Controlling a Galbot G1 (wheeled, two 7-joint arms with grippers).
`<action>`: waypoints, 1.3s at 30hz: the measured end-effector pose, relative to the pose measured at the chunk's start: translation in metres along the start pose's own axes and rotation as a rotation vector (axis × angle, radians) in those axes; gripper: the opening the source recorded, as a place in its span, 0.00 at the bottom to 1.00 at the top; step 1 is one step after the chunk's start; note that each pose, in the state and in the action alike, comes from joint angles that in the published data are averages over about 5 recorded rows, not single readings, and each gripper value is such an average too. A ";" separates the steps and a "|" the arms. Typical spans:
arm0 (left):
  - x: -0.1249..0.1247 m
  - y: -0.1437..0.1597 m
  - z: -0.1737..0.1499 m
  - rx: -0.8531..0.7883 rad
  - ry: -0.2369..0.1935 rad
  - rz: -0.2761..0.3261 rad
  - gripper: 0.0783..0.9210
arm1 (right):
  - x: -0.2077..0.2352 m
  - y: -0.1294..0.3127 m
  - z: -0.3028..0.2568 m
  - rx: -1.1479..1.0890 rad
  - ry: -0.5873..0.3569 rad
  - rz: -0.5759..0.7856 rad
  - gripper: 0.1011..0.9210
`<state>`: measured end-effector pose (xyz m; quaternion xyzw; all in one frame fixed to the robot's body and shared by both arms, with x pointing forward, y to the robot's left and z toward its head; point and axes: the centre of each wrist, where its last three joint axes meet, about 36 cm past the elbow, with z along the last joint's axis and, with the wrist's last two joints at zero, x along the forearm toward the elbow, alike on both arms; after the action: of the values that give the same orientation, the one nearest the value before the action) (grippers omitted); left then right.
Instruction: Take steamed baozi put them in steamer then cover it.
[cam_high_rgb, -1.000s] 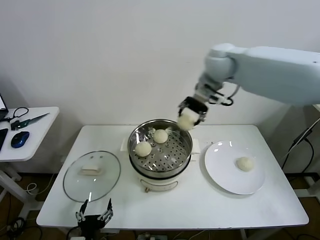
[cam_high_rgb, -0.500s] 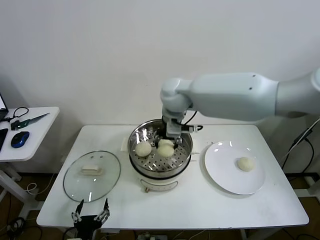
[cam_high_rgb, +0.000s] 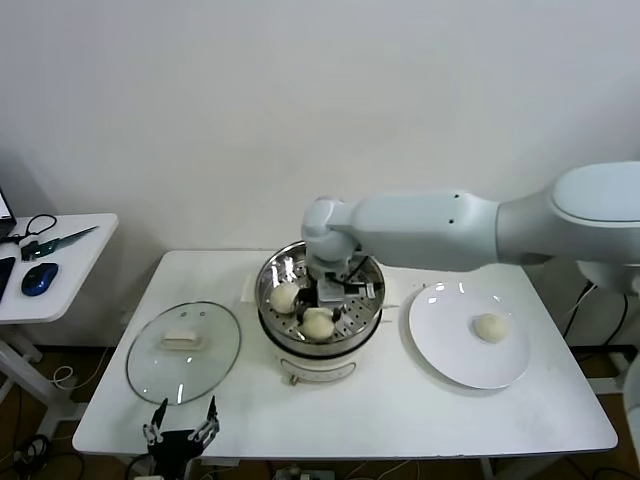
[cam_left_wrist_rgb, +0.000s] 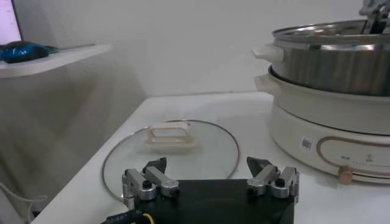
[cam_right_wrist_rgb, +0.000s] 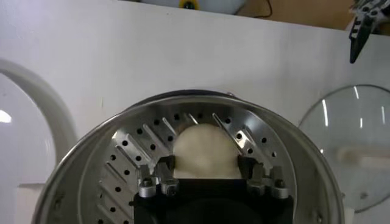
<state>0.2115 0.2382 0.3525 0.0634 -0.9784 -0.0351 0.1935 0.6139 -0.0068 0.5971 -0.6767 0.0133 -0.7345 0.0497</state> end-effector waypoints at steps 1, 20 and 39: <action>0.000 0.000 0.000 0.000 0.000 0.000 0.88 | -0.001 0.000 0.000 -0.002 -0.002 0.001 0.75; -0.001 -0.002 -0.001 -0.004 -0.003 0.004 0.88 | 0.077 0.095 0.045 -0.341 0.008 -0.020 0.88; -0.007 -0.001 0.003 -0.007 0.009 0.002 0.88 | 0.052 0.381 0.041 -1.253 0.094 -0.020 0.88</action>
<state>0.2168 0.2382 0.3473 0.0620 -0.9775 -0.0379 0.1982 0.6719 -0.3883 0.6193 -0.5444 0.4369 -0.6168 -0.3638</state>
